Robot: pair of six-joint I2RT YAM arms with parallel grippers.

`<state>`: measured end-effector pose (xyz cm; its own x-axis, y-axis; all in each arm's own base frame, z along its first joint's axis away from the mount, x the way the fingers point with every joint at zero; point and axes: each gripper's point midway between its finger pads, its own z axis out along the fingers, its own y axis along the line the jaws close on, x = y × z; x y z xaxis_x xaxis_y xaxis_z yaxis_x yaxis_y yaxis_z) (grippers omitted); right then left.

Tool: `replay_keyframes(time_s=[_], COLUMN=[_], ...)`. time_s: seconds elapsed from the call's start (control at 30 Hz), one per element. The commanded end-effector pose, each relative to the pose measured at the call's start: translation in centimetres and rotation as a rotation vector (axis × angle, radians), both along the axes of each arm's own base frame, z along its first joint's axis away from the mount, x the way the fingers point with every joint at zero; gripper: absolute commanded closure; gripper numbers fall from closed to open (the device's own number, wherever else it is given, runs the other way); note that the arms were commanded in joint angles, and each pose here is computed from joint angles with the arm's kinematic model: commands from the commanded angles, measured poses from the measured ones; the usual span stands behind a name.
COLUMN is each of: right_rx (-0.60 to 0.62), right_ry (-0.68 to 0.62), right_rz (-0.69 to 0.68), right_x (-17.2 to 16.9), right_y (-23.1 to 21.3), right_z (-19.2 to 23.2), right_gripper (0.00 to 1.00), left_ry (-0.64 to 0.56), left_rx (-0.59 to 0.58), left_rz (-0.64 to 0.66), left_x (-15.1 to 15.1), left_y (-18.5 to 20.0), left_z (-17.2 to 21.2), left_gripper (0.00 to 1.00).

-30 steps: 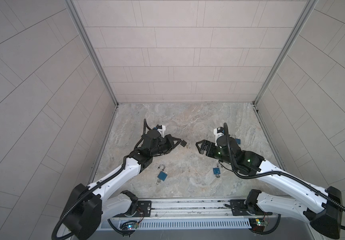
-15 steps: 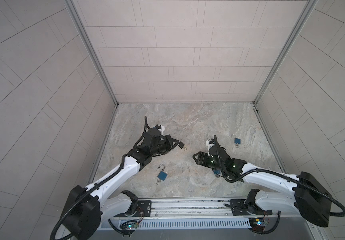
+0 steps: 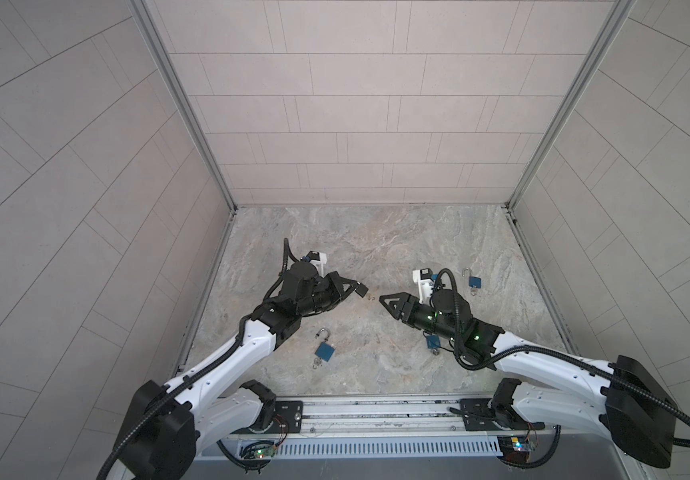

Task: Lock with the key

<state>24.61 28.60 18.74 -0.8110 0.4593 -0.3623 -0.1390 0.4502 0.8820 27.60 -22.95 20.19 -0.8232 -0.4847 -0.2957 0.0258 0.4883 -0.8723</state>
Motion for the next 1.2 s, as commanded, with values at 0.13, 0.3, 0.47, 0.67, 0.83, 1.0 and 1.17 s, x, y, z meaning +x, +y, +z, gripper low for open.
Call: replay_keyframes(time_s=[0.13,0.3,0.47,0.67,0.83,1.0,1.17], right_rx=[0.105,0.13,0.131,0.16,0.177,0.166,0.173], right_ry=[0.002,-0.025,-0.025,-0.033,-0.04,-0.03,-0.017], right_rz=[0.065,0.064,0.079,0.081,0.078,0.078,0.083], right_x=[1.3,1.3,1.5,1.7,1.5,1.6,1.6], right_y=[3.3,3.2,3.7,4.0,3.8,3.8,3.9], right_z=[1.2,2.0,2.5,2.8,3.1,2.7,2.3], right_gripper=[0.55,0.53,0.56,0.6,0.68,0.68,0.76], left_ry=[-0.039,-0.041,-0.045,-0.049,-0.045,-0.051,-0.051], left_rx=[-0.048,-0.051,-0.059,-0.087,-0.086,-0.094,-0.092], left_rz=[-0.008,-0.008,0.0,0.004,0.004,0.01,0.009], left_x=[-0.3,-0.6,-0.7,-0.6,-0.5,-0.5,-0.4], left_y=[-0.3,-0.1,0.1,0.0,-0.1,-0.1,-0.1], left_z=[0.9,0.9,1.0,1.6,1.5,1.7,1.6], left_gripper=[1.0,1.0,1.0,1.0,1.0,1.0,1.0])
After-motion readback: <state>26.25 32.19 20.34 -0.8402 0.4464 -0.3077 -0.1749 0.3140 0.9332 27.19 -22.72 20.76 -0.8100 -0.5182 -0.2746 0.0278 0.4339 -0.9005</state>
